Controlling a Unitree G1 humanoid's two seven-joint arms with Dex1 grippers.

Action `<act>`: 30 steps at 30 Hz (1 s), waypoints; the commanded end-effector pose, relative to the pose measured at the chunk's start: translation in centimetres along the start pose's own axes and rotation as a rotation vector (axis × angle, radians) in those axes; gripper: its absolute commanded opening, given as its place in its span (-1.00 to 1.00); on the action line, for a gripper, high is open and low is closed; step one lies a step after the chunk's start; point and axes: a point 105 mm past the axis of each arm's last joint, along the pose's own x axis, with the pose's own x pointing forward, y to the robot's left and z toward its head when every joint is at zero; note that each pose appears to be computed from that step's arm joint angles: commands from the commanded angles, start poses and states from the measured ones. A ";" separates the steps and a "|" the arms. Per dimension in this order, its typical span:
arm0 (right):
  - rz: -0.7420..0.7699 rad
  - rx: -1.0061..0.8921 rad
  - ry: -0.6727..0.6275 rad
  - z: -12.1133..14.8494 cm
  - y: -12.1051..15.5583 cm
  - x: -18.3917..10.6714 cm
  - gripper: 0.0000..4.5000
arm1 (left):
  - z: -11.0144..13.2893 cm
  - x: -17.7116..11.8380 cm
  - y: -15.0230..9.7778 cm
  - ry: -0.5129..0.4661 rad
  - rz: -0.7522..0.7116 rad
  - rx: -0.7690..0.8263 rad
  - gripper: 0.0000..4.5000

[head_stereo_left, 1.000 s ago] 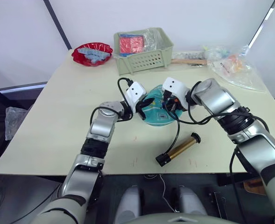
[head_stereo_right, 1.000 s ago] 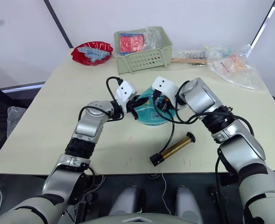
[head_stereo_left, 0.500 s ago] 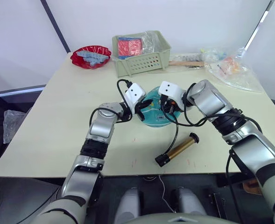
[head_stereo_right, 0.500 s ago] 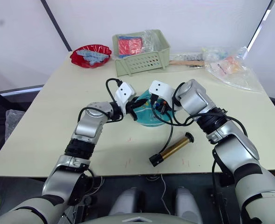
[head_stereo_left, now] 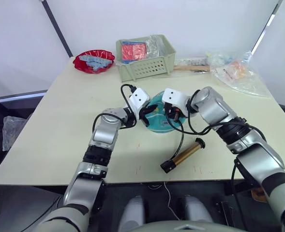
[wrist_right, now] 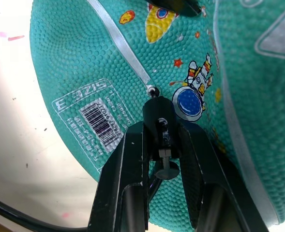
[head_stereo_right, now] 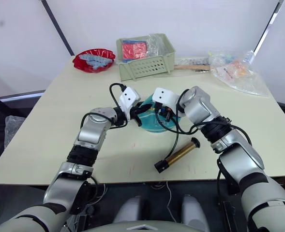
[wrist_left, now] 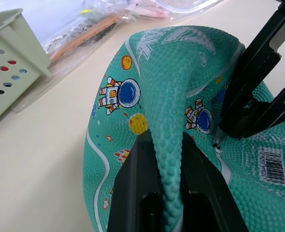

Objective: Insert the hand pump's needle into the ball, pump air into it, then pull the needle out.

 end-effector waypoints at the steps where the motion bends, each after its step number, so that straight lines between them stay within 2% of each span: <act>1: 0.094 0.014 0.029 -0.7 3.0 2.8 -0.84 | 1.2 2.4 -5.2 -0.050 -0.193 0.008 -0.99; 6: 0.069 0.053 -0.004 -1.1 2.4 2.0 -0.84 | 1.0 2.3 -4.7 -0.041 -0.180 0.005 -0.99; 11: 0.042 0.054 -0.073 -1.1 1.8 0.5 -0.84 | 0.5 2.1 -4.0 -0.026 -0.158 0.006 -0.99; 22: -0.006 0.064 -0.138 -1.1 0.8 -3.0 -0.84 | -0.2 1.9 -3.2 -0.007 -0.149 0.017 -0.99; 23: 0.003 0.060 -0.142 -1.2 0.9 -3.2 -0.49 | -0.2 1.9 -3.2 -0.007 -0.149 0.017 -1.00; 26: -0.009 0.050 -0.156 -1.3 0.6 -4.1 -0.09 | -0.2 1.9 -3.2 -0.006 -0.148 0.022 -1.00; 30: -0.024 0.069 -0.192 -2.1 -0.1 -6.3 0.74 | -0.3 1.9 -3.1 -0.003 -0.146 0.023 -1.00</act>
